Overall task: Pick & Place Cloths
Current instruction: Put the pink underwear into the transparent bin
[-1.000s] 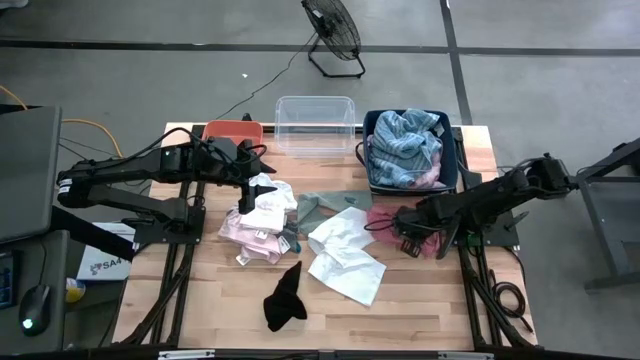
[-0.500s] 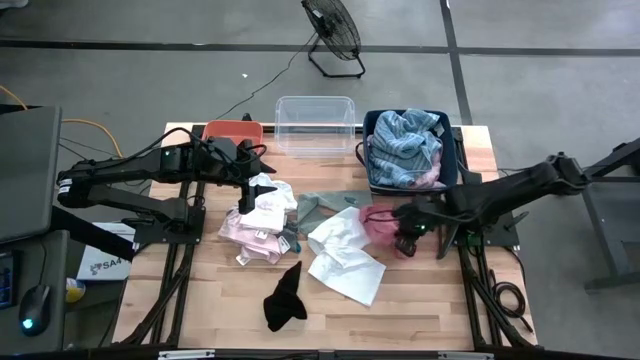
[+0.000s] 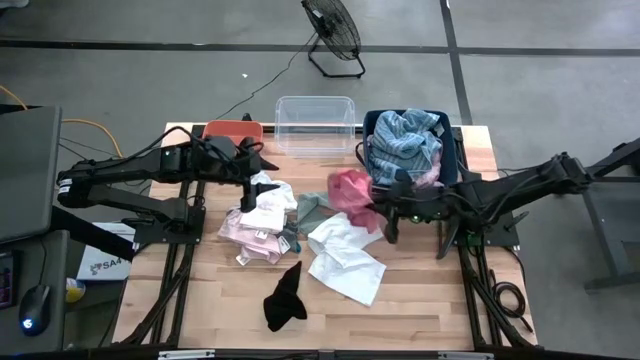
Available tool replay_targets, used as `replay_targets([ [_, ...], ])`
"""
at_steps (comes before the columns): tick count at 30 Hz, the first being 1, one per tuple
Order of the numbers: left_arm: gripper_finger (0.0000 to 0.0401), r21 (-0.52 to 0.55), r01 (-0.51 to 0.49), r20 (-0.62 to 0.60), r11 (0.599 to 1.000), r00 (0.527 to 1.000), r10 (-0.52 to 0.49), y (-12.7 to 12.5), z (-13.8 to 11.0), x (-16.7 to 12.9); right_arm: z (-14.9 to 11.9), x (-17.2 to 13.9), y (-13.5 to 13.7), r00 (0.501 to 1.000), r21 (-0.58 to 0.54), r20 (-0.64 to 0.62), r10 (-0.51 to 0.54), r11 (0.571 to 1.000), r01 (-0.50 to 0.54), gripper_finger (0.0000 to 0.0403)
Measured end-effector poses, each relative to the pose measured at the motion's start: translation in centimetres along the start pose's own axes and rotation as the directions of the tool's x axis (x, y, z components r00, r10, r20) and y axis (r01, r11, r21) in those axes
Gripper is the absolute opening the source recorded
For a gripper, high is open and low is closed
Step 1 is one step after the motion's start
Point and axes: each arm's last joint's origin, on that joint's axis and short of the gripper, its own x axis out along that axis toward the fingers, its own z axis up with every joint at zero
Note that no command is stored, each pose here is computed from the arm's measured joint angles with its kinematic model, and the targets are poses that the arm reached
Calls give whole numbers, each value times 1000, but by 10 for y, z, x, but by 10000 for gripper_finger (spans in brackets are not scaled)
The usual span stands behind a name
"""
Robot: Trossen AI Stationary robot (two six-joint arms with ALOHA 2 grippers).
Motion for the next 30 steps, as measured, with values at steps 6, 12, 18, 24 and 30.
replay_targets([
  [6, 220, 75, -6, 86, 997, 996, 0, 0, 10, 10, 13, 19, 0, 990, -104, 143, -19, 994, 34, 5],
  [12, 220, 142, -21, 141, 990, 990, 1, 0, 18, 33, 16, 43, -7, 977, -137, 205, -66, 986, 95, 5],
  [18, 238, 196, -29, 155, 980, 988, -1, -1, 20, 53, 17, 62, -17, 962, -95, 250, -112, 986, 139, 5],
  [24, 311, 221, -37, 168, 975, 986, -1, -2, 21, 70, 26, 69, -25, 936, -71, 338, -98, 989, 129, 5],
  [30, 364, 222, -63, 216, 973, 976, 13, -2, 24, 82, 33, 80, -34, 895, -43, 439, -76, 993, 105, 5],
])
